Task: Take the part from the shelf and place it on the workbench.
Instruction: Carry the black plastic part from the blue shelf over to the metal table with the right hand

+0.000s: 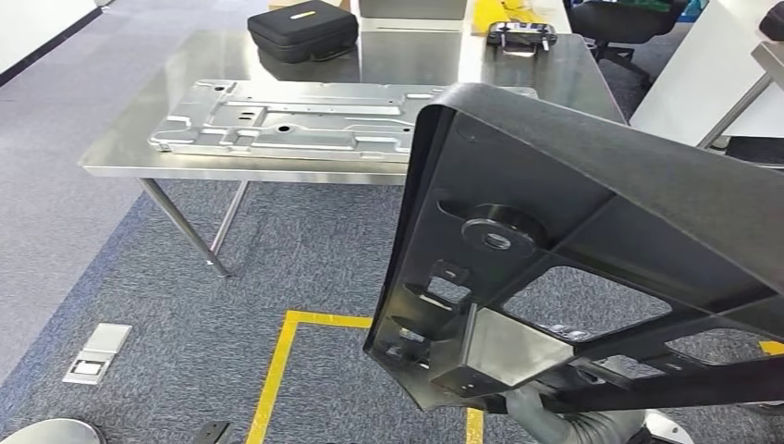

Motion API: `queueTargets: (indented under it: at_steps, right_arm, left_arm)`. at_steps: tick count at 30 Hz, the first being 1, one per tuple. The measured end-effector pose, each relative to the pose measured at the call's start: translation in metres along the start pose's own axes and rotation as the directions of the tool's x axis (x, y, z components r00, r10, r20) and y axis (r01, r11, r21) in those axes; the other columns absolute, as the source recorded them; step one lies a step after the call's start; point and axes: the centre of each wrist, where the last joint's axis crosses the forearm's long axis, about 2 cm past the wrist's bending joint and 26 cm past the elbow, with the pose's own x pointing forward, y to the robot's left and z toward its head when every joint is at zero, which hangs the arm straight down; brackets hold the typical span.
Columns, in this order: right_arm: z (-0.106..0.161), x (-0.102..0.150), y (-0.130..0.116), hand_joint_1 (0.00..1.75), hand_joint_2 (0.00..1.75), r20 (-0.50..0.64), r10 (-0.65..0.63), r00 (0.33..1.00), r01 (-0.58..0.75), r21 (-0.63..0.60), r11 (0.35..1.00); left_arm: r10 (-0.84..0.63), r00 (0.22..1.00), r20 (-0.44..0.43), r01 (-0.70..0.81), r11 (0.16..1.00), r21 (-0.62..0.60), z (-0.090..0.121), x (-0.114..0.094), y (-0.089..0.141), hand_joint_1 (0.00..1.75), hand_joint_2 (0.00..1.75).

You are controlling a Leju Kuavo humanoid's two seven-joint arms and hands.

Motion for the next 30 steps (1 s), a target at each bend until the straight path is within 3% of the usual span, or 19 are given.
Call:
queueTargets:
  at_steps: [30]
  right_arm:
    - [0.006, 0.012, -0.012, 1.75, 1.75, -0.022, 0.124, 0.992, -0.124, 0.014, 0.992]
  left_arm:
    - [0.021, 1.0, -0.01, -0.021, 1.0, -0.006, 0.0, -0.001, -0.004, 0.0, 1.75]
